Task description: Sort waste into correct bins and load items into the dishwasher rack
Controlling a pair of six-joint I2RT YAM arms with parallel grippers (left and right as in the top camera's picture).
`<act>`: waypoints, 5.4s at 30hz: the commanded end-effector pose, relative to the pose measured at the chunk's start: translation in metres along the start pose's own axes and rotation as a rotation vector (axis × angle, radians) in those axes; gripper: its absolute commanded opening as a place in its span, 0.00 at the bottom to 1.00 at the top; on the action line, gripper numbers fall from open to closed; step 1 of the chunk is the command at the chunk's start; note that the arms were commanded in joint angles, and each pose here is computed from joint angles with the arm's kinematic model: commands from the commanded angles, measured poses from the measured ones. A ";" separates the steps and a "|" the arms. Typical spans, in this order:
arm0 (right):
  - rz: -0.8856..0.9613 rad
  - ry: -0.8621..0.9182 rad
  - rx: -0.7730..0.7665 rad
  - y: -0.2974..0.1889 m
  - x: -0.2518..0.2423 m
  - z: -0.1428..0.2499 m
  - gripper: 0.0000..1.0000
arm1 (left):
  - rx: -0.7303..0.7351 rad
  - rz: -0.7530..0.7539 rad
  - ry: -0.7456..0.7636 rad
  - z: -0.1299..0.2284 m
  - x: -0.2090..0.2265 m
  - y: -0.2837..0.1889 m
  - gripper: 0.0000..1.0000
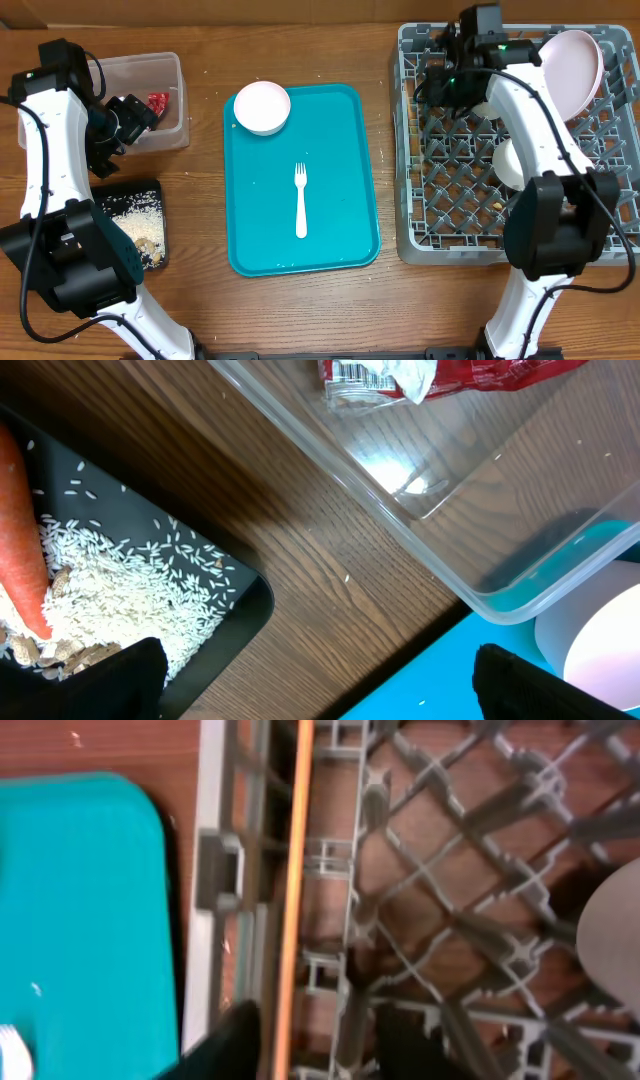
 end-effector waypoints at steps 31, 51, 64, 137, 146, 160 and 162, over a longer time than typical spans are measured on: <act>0.044 -0.012 0.283 0.090 0.224 0.177 0.70 | -0.001 0.009 -0.018 0.001 -0.001 -0.003 1.00; 0.298 -0.054 0.190 0.132 0.213 0.201 0.11 | -0.001 0.009 -0.018 0.001 -0.001 -0.003 1.00; 0.107 -0.064 0.266 0.046 0.211 0.135 0.04 | -0.001 0.009 -0.018 0.001 -0.001 -0.003 1.00; -0.015 -0.127 -0.016 0.108 0.277 0.069 0.56 | -0.001 0.009 -0.018 0.001 -0.001 -0.003 1.00; -0.235 -0.123 -0.089 0.024 0.305 0.049 0.56 | -0.001 0.009 -0.018 0.001 -0.001 -0.003 1.00; -0.088 0.037 -0.132 0.084 0.262 0.023 0.56 | -0.001 0.009 -0.018 0.001 -0.001 -0.003 1.00; -0.068 0.052 -0.112 0.091 0.251 0.021 0.57 | -0.001 0.009 -0.018 0.001 -0.001 -0.003 1.00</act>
Point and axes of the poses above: each gripper's point midway between its finger pads, its own y axis out along the fingers, its own x axis along the line the jaws close on, z = x × y, the point moved 7 cm from there along -y, back along the fingers, and after that the axes turned 4 degrees about y, right-handed, at the moved point
